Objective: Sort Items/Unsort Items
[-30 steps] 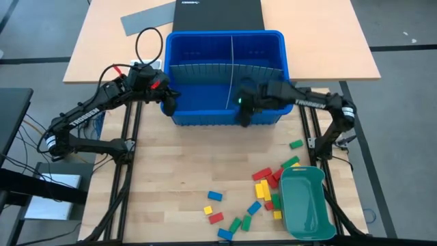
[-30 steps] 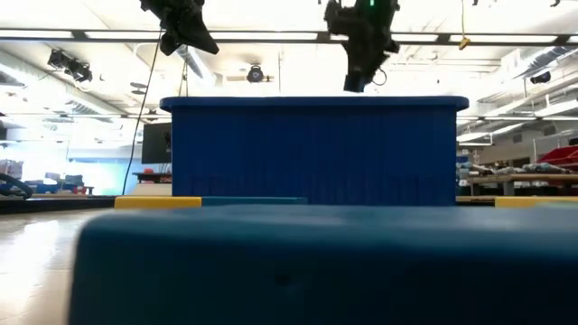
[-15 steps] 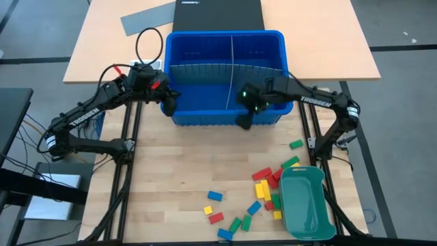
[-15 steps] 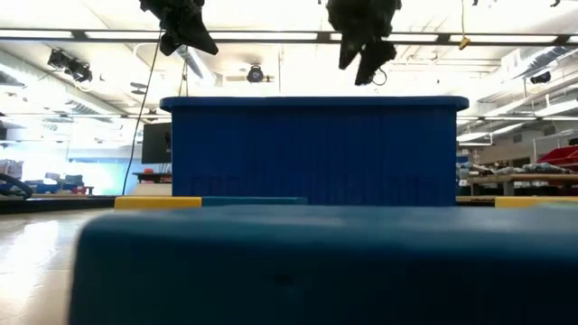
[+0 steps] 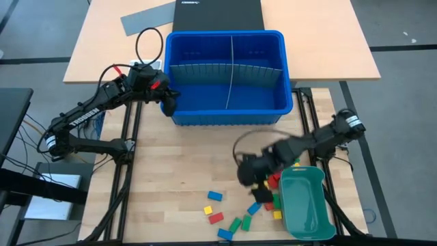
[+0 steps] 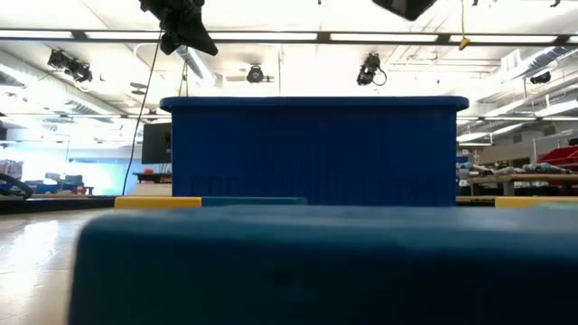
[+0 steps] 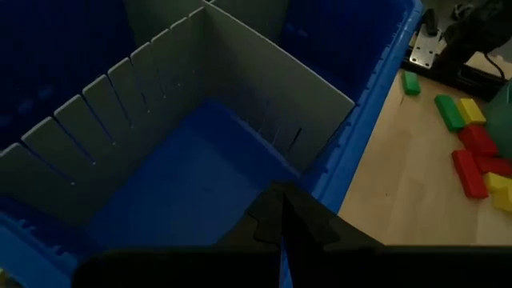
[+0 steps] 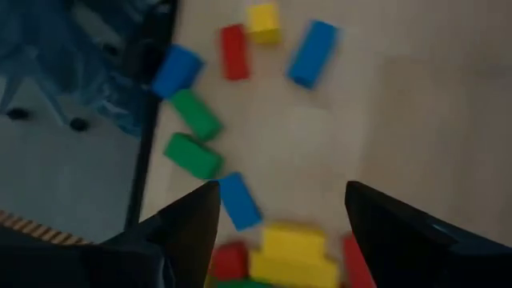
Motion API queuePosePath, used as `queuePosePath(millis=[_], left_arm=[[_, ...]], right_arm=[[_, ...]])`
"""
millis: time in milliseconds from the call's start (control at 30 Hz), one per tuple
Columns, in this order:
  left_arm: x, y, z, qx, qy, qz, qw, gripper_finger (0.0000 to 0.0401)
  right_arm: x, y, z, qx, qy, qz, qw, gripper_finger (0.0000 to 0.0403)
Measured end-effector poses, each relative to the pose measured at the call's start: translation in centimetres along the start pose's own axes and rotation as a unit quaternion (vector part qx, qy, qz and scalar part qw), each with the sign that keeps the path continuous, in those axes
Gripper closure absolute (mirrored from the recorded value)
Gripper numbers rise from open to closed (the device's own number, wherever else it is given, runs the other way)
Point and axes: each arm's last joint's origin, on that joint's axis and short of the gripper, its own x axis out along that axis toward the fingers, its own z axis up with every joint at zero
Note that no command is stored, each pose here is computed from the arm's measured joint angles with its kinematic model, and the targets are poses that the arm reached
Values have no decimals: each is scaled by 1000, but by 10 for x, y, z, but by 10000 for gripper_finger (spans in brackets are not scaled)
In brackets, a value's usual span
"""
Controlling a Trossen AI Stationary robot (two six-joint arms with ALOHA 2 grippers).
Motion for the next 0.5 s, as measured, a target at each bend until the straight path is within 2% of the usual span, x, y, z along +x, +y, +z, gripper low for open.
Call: queuePosePath(millis=[200, 500], left_arm=[[0, 0, 0, 11, 0, 7, 1000, 389], [0, 1, -2, 9, 13, 9, 1000, 389]], right_arm=[[49, 34, -15, -54, 5, 22, 998, 144], [117, 52, -33, -104, 91, 14, 990, 145]])
